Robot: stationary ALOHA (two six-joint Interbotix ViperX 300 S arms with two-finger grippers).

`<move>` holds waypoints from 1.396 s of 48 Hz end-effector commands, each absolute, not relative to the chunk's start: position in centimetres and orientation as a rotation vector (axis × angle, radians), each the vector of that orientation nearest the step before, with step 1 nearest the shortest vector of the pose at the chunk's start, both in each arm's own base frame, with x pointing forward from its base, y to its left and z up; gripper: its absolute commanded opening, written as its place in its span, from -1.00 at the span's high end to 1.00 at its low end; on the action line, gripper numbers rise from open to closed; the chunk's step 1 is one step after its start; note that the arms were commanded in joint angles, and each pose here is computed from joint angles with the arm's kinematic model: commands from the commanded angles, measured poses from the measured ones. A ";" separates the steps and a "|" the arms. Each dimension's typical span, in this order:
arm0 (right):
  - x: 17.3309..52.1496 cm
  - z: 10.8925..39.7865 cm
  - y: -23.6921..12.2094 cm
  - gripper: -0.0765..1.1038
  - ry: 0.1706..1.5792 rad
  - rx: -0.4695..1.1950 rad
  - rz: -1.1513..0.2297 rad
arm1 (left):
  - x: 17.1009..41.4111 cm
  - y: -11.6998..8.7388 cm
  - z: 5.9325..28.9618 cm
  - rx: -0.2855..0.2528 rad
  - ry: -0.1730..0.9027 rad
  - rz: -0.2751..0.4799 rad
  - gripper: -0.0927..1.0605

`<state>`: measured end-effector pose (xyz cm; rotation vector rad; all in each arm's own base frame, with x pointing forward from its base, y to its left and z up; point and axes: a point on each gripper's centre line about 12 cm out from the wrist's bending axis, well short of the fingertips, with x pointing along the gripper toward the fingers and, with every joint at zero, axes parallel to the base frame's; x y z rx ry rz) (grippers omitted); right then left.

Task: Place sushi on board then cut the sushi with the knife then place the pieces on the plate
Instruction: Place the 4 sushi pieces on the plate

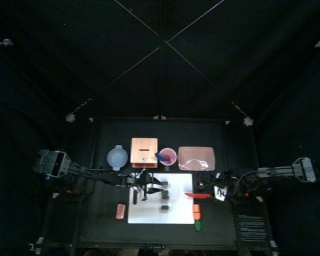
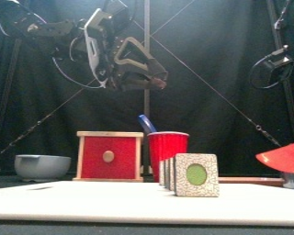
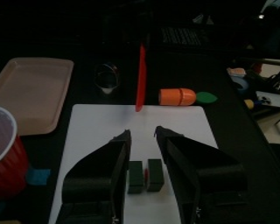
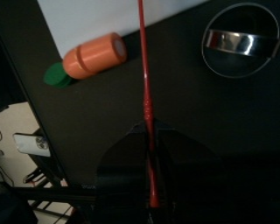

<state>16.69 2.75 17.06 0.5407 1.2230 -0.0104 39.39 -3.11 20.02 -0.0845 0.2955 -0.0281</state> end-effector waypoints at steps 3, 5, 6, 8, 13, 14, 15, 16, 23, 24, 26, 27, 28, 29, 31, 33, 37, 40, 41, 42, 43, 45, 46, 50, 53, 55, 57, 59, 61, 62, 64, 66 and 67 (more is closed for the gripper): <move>16.8 17.1 2.0 0.35 1.206 0.573 -0.047 | 39.5 -2.6 21.2 -0.070 0.251 -0.023 -0.38; 16.9 17.1 1.8 0.30 1.202 0.584 -0.058 | 39.5 -2.4 21.1 -0.065 0.256 -0.021 -0.38; 16.9 17.1 1.8 0.27 1.201 0.590 -0.061 | 39.5 -2.3 21.1 -0.062 0.254 -0.019 -0.38; 16.9 17.0 1.6 0.21 1.200 0.601 -0.068 | 39.5 -2.1 21.0 -0.059 0.255 -0.017 -0.38; 16.8 17.0 1.6 0.00 1.204 0.617 -0.073 | 39.5 -1.8 21.0 -0.047 0.256 -0.015 -0.38; 16.8 17.0 1.6 -0.06 1.204 0.616 -0.072 | 39.5 -1.8 20.9 -0.043 0.258 -0.015 -0.38; 16.8 17.0 1.6 -0.10 1.206 0.616 -0.072 | 39.5 -1.7 20.9 -0.042 0.257 -0.015 -0.38; 16.8 17.0 1.6 -0.14 1.206 0.616 -0.071 | 39.5 -1.7 20.9 -0.041 0.259 -0.015 -0.38; 16.6 17.3 1.8 -0.34 1.233 0.618 -0.060 | 39.3 -1.7 20.6 -0.038 0.268 -0.017 -0.38; 16.6 17.3 1.8 -0.36 1.235 0.619 -0.060 | 39.2 -1.7 20.5 -0.038 0.270 -0.017 -0.38; 16.6 17.5 1.8 -0.38 1.245 0.616 -0.055 | 39.1 -1.7 20.4 -0.038 0.273 -0.017 -0.38; 16.6 17.6 1.8 -0.38 1.250 0.611 -0.053 | 39.1 -1.7 20.4 -0.037 0.274 -0.016 -0.38; 16.6 17.8 1.8 -0.38 1.254 0.607 -0.051 | 39.1 -1.7 20.3 -0.036 0.276 -0.017 -0.38; 16.6 17.9 1.8 -0.38 1.254 0.600 -0.049 | 39.1 -1.7 20.4 -0.036 0.273 -0.017 -0.38; 16.8 18.2 1.7 -0.38 1.251 0.587 -0.048 | 39.0 -1.7 20.4 -0.034 0.271 -0.018 -0.38; 17.1 18.8 1.4 -0.38 1.232 0.565 -0.053 | 38.9 -1.6 20.5 -0.028 0.265 -0.019 -0.38; 18.4 19.9 0.6 -0.38 1.149 0.505 -0.077 | 38.6 -1.5 20.5 -0.026 0.258 -0.019 -0.38; 19.6 20.7 -0.1 -0.39 1.067 0.460 -0.097 | 38.2 -1.4 20.5 -0.035 0.260 -0.013 -0.38; 20.1 21.0 -0.3 -0.39 1.042 0.446 -0.104 | 38.0 -1.4 20.6 -0.038 0.260 -0.011 -0.38; 20.6 21.2 -0.5 -0.39 1.014 0.430 -0.109 | 37.9 -1.3 20.6 -0.041 0.259 -0.009 -0.38; 21.0 21.4 -0.7 -0.39 0.990 0.416 -0.116 | 37.7 -1.4 20.6 -0.043 0.260 -0.009 -0.38; 21.9 21.7 -1.1 -0.40 0.941 0.385 -0.124 | 37.3 -1.3 20.6 -0.047 0.262 -0.007 -0.38; 22.4 21.8 -1.3 -0.40 0.920 0.369 -0.128 | 37.2 -1.3 20.5 -0.049 0.264 -0.003 -0.38; 24.6 21.8 -2.1 -0.42 0.835 0.297 -0.147 | 36.3 -1.2 20.4 -0.054 0.268 0.001 -0.38; 26.1 21.6 -2.5 -0.44 0.792 0.253 -0.151 | 35.7 -1.2 20.3 -0.055 0.274 0.002 -0.38; 27.0 21.5 -2.7 -0.45 0.772 0.228 -0.152 | 35.4 -1.0 20.2 -0.056 0.276 0.005 -0.38; 28.0 21.4 -3.0 -0.47 0.755 0.205 -0.153 | 35.1 -1.0 20.2 -0.054 0.277 0.004 -0.38; 28.9 21.3 -3.1 -0.49 0.745 0.193 -0.151 | 34.7 -0.9 20.1 -0.057 0.279 0.007 -0.38; 29.8 21.1 -3.2 -0.51 0.741 0.178 -0.151 | 34.5 -0.9 20.2 -0.057 0.277 0.007 -0.38; 30.2 21.0 -3.3 -0.52 0.740 0.175 -0.151 | 34.4 -0.9 20.2 -0.057 0.277 0.008 -0.38; 31.0 20.8 -3.3 -0.54 0.734 0.165 -0.146 | 34.2 -0.8 20.3 -0.060 0.276 0.011 -0.38; 31.8 20.4 -3.3 -0.55 0.736 0.159 -0.143 | 34.1 -0.7 20.2 -0.063 0.277 0.015 -0.38; 32.2 20.3 -3.3 -0.55 0.737 0.155 -0.141 | 34.0 -0.7 20.2 -0.064 0.279 0.016 -0.38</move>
